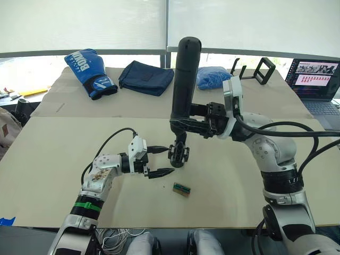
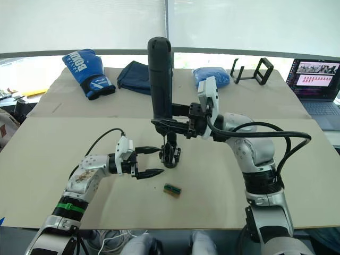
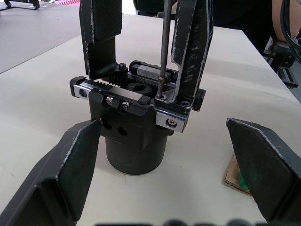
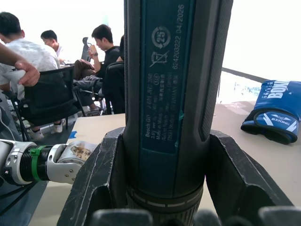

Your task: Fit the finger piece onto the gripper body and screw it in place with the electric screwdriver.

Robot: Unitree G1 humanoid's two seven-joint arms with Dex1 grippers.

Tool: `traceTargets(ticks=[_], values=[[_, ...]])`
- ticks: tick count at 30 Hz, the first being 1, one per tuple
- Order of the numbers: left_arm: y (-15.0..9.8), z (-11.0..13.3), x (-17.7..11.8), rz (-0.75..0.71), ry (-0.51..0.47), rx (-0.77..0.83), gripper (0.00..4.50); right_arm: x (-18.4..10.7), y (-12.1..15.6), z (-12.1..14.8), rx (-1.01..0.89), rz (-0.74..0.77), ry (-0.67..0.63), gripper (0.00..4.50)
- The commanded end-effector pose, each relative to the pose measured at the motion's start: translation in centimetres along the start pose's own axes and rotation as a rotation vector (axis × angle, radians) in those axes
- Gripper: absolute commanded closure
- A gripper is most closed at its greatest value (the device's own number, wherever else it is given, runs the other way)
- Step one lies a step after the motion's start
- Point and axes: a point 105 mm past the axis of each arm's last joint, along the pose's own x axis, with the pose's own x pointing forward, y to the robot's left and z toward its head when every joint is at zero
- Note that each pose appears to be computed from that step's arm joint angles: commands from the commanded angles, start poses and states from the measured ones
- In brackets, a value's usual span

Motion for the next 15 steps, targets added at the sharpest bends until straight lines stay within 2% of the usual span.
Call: traceTargets(ticks=[1,15], values=[[-0.18,0.77,0.29,-0.020,-0.022,0.032,0.00,0.04,-0.15,2.17,-0.045,0.011,-0.051,2.56],[-0.40,0.60,0.07,-0.020,-0.024,0.026,0.00,0.17,-0.16,2.41,-0.006,0.030,-0.056,2.56]])
